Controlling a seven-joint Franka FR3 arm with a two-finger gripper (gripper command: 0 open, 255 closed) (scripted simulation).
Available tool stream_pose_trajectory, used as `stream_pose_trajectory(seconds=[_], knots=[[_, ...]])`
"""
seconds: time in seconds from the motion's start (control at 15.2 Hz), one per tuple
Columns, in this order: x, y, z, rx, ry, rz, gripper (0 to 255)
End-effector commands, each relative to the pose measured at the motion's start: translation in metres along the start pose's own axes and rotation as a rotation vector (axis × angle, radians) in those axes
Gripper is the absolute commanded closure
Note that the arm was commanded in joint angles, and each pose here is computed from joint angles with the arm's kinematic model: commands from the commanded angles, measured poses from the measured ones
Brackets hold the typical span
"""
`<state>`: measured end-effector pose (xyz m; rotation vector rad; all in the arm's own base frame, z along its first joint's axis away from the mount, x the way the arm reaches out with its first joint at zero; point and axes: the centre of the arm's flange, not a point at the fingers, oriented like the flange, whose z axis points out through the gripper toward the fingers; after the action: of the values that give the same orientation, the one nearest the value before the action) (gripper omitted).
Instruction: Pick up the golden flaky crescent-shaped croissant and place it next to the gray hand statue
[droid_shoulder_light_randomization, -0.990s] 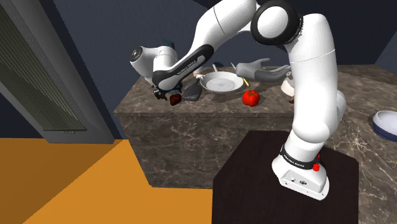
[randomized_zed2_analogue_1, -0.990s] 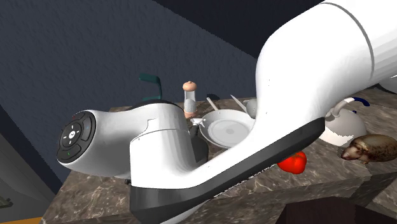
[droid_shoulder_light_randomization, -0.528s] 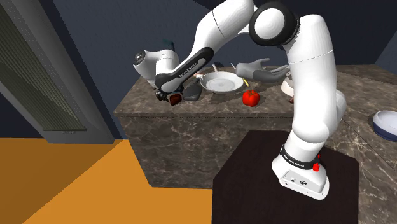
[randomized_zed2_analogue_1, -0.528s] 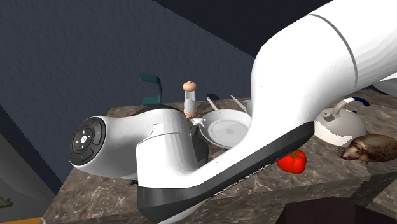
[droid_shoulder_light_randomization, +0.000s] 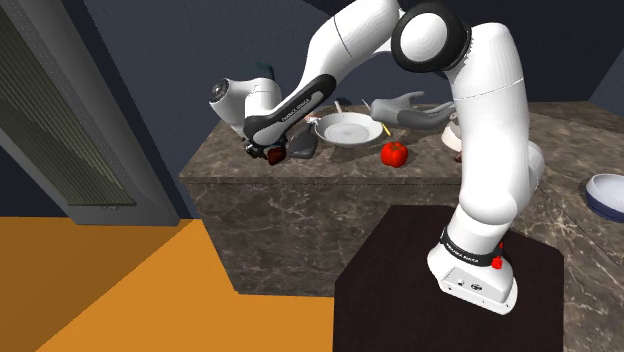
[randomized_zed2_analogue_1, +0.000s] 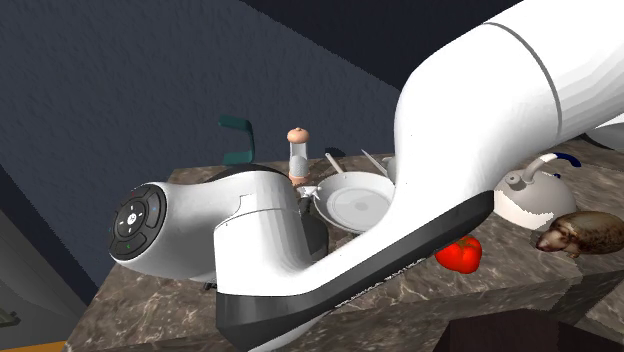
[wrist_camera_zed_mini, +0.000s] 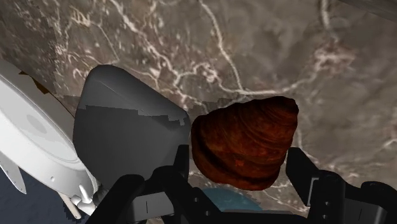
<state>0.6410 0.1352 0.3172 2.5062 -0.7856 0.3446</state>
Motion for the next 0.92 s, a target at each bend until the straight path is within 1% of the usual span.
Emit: stream_pose_trajectory(seconds=[0.0, 0.26, 0.86], knots=[[0.000, 0.000, 0.000, 0.000, 0.000, 0.000, 255], [0.000, 0.000, 0.000, 0.000, 0.000, 0.000, 255], [0.018, 0.018, -0.040, 0.000, 0.000, 0.000, 255]])
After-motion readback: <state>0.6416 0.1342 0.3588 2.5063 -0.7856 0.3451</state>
